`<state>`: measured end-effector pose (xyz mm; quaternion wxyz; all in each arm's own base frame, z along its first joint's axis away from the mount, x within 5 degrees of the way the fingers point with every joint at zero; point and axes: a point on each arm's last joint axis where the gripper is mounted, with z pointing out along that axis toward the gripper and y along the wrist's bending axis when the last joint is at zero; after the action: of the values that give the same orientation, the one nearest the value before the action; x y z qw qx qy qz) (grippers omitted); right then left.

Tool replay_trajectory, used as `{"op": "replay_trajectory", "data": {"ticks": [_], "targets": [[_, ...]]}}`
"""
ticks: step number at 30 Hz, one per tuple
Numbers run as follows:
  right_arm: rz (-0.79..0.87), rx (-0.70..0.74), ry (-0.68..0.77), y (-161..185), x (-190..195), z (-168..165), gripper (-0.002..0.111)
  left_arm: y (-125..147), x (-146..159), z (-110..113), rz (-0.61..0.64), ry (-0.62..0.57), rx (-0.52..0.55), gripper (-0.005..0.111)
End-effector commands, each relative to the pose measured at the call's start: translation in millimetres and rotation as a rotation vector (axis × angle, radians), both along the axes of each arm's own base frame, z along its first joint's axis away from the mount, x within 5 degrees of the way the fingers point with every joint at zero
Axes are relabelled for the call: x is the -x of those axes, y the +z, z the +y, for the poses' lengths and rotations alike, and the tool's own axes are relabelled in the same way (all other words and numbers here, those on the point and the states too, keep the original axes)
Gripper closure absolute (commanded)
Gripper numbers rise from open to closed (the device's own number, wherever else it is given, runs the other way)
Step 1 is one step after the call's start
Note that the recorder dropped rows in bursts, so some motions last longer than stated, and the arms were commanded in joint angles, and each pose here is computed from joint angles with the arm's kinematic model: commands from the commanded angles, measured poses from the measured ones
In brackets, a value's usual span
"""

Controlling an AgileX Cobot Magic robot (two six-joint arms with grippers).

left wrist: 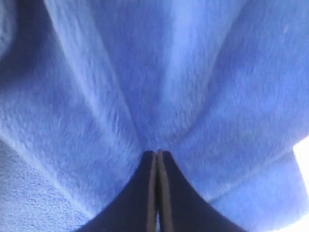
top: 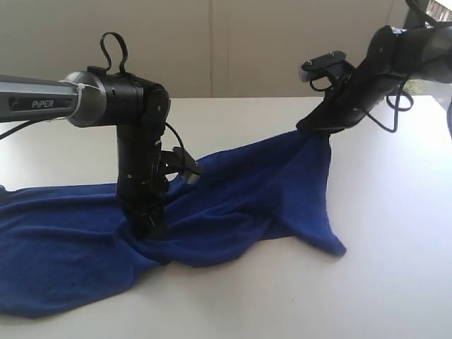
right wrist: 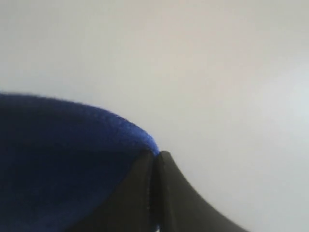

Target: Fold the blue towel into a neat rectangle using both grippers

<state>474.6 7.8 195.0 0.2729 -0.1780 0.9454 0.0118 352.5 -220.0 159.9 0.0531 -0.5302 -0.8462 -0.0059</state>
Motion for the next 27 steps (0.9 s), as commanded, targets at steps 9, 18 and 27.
{"op": "replay_trajectory", "data": {"ticks": [9, 18, 27], "targets": [[-0.205, 0.184, 0.037, -43.1, -47.4, -14.0, 0.108, 3.8, 6.1, 2.7, 0.046, 0.012, -0.015, 0.107], [-0.269, 0.163, 0.01, -58.8, -55.3, -13.6, 0.077, 3.3, 3.8, 0.8, 0.021, 0.017, 0.005, 0.107], [-0.216, 0.144, -0.002, -23.9, -44.1, -13.1, 0.031, 3.0, 2.3, -3.8, 0.004, 0.036, 0.054, 0.107]]}}
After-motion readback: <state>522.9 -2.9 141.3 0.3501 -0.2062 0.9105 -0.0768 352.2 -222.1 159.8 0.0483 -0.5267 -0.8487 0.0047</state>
